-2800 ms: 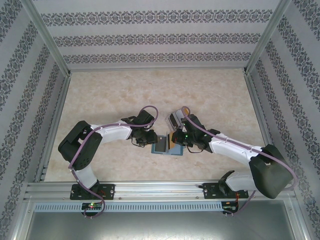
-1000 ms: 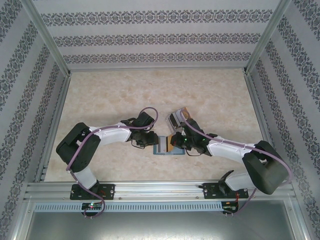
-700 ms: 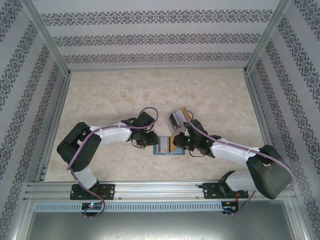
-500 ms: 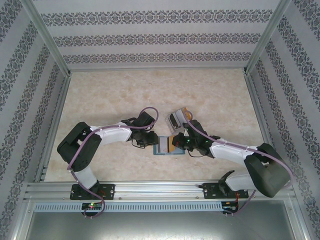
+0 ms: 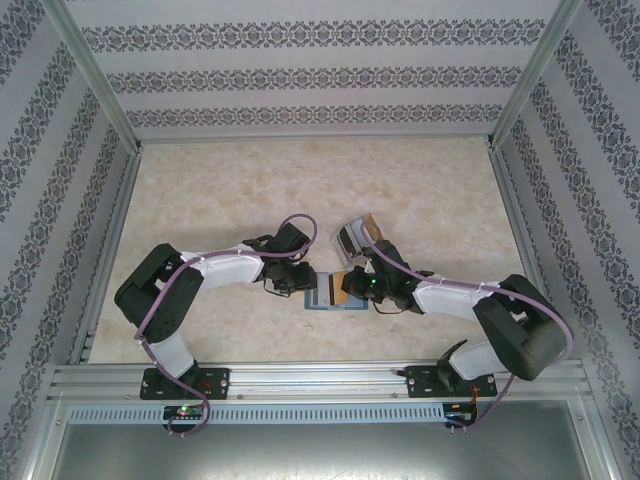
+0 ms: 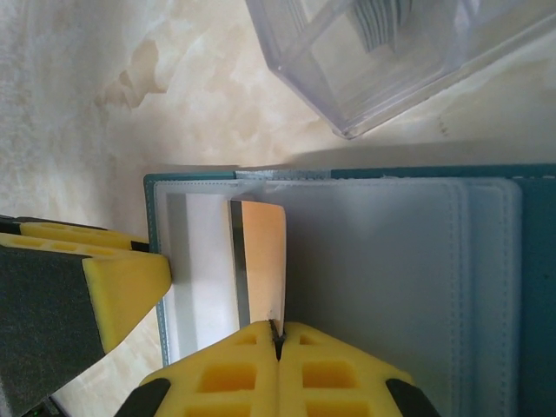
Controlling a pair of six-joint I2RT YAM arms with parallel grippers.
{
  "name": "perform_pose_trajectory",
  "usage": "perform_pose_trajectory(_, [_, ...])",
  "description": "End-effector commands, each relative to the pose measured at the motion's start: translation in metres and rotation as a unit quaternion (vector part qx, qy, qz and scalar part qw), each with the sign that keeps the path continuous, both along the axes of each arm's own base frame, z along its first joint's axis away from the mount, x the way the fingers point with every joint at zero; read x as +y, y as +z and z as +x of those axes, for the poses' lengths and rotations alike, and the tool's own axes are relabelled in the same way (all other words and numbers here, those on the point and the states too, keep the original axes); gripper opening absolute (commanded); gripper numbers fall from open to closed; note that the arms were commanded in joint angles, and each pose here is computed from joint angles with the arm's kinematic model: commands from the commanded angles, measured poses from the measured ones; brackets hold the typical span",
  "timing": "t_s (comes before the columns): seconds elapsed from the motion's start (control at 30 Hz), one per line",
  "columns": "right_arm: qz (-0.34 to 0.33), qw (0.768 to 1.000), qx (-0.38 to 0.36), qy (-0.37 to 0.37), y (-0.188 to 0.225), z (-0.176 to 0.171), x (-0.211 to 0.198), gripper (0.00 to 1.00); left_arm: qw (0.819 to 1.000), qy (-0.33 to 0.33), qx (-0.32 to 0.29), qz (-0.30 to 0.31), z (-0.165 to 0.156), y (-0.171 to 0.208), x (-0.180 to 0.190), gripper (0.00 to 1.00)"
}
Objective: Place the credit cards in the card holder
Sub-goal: Insert the credit card into the card slot.
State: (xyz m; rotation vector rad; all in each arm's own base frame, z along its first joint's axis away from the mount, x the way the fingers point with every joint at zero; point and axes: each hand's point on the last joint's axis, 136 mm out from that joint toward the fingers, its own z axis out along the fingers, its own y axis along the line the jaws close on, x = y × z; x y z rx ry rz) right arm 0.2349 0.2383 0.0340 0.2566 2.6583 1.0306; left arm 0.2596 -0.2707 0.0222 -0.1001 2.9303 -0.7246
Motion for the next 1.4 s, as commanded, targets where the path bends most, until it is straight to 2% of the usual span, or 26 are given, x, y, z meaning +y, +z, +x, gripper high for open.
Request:
perform_pose_trajectory(0.0, [-0.015,1.000,0.017,0.021,-0.010,-0.010,0.005,0.02,1.000,-0.012,0.007,0.001,-0.003,-0.004,-0.006,0.28])
perform_pose_trajectory(0.37, [-0.023,1.000,0.019,0.002,-0.012,-0.004,0.012,0.04,1.000,-0.010,0.008,0.001,-0.004,-0.005,-0.005,0.27])
perform_pose_trajectory(0.7, [-0.045,0.999,0.012,0.019,-0.005,-0.002,0.021,0.13,1.000,-0.010,0.004,0.004,-0.003,-0.004,-0.004,0.27])
perform_pose_trajectory(0.77, [-0.064,0.998,0.011,0.018,-0.004,-0.003,0.015,0.19,1.000,-0.011,0.005,0.007,-0.004,-0.004,-0.003,0.26])
perform_pose_trajectory(0.93, [-0.098,0.995,-0.003,0.014,0.003,-0.002,0.002,0.28,1.000,-0.011,0.003,0.008,-0.004,-0.004,-0.002,0.26])
perform_pose_trajectory(1.37, [-0.091,0.995,0.015,0.047,-0.005,0.000,0.027,0.22,1.000,-0.013,0.002,0.000,-0.004,-0.001,-0.005,0.26])
